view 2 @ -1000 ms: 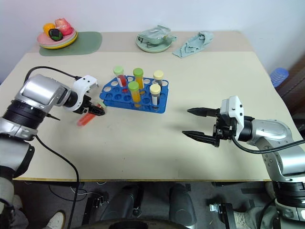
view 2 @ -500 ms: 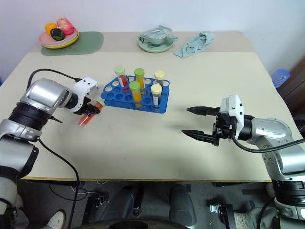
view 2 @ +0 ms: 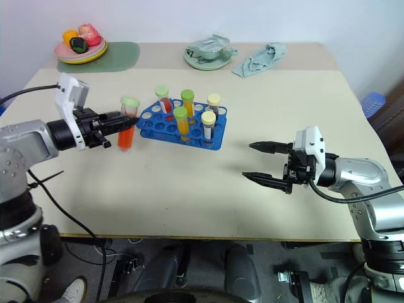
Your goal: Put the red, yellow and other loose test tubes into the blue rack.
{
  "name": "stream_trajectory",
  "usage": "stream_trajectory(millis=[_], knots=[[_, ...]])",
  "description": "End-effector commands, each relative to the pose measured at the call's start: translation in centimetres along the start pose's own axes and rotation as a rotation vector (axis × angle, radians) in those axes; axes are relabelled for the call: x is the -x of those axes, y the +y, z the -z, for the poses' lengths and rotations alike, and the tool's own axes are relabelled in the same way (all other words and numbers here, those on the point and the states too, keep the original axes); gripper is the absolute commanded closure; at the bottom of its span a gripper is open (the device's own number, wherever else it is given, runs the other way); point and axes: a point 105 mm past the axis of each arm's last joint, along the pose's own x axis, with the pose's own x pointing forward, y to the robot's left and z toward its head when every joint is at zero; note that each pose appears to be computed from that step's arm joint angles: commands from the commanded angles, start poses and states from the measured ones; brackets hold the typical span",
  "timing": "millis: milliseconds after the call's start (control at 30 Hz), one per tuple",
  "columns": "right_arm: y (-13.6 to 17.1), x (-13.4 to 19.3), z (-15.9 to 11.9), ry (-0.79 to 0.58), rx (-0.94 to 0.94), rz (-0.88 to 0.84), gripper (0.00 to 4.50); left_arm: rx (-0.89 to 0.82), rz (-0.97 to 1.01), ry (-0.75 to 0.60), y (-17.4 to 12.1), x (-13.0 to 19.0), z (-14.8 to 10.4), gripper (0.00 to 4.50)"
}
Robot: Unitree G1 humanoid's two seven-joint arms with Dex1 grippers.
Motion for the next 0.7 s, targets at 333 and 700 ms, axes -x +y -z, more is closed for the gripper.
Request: stream_trajectory(millis=[333, 700], knots=[[-0.9, -0.5, -1.6, -0.025, 0.057, -0.024, 0.78, -0.321, -0.331, -0.383, -0.5, -5.2, 0.7, 3.68], [-0.9, -0.2, -2.0, -0.021, 0.065, 0.003, 0.78, -0.385, -0.399, -0.5, 0.8, -7.5, 2.3, 3.68]])
